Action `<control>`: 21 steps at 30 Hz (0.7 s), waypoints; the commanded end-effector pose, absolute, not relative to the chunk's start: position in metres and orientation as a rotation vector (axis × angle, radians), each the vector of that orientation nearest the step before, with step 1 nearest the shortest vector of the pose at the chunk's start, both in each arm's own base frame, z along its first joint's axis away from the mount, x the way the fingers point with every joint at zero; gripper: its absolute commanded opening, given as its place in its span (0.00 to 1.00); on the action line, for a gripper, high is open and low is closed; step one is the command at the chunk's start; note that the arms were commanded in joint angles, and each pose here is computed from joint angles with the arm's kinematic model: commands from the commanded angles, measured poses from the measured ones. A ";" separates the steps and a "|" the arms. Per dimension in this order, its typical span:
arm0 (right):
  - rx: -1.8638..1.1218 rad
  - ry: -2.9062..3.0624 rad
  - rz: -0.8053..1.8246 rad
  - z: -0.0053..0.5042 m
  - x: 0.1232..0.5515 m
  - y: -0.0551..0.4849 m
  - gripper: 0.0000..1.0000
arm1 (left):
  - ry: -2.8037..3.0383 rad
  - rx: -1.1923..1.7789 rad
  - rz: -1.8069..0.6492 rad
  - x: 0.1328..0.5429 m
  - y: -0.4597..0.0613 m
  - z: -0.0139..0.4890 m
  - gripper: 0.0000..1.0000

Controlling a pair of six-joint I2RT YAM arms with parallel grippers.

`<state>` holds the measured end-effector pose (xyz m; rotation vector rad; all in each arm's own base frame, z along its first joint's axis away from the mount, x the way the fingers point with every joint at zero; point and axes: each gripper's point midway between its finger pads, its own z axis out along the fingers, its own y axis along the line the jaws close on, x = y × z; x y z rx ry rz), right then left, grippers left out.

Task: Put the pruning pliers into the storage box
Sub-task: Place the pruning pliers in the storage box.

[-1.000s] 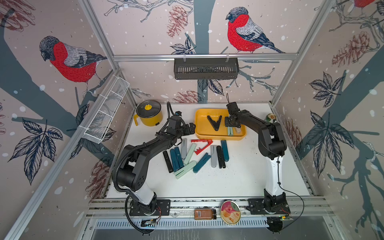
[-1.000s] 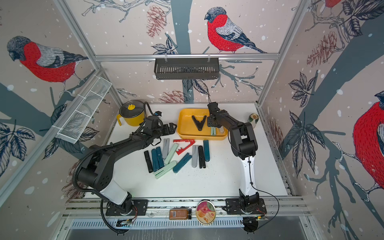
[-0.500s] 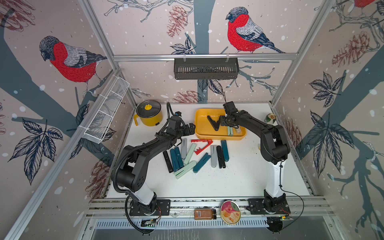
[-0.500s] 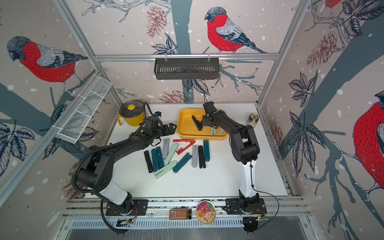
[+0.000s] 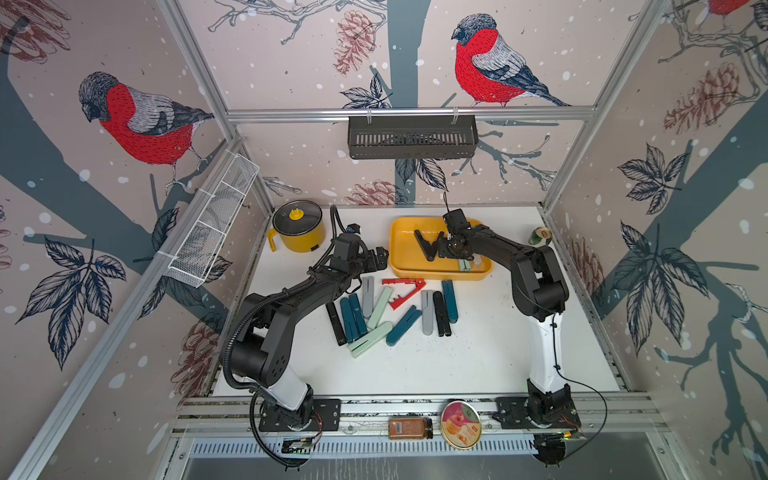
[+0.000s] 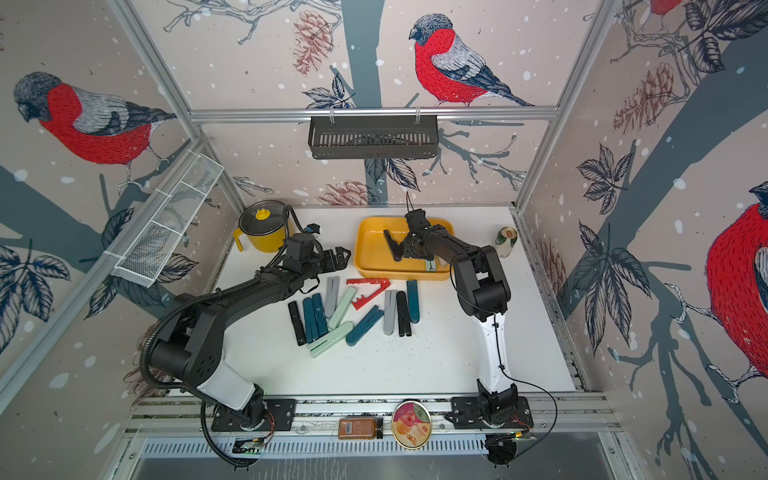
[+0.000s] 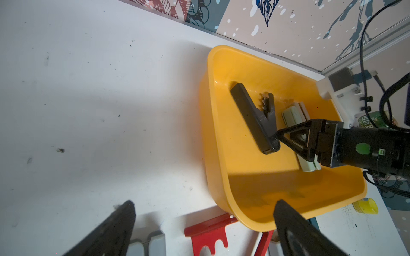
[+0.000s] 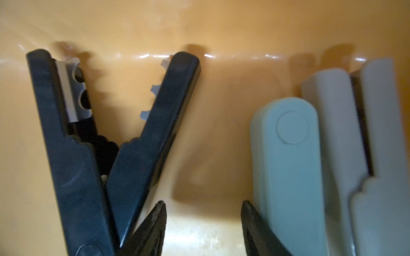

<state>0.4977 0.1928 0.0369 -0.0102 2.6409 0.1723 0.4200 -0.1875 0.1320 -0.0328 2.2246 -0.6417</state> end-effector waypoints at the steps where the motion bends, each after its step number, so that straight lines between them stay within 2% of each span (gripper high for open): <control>1: 0.021 2.622 0.150 0.038 0.504 0.189 0.57 | 2.208 -0.033 -0.648 0.421 -0.187 0.137 0.98; 21: 0.049 2.591 0.157 0.047 0.526 0.185 0.61 | 2.211 -0.028 -0.620 0.420 -0.183 0.139 0.98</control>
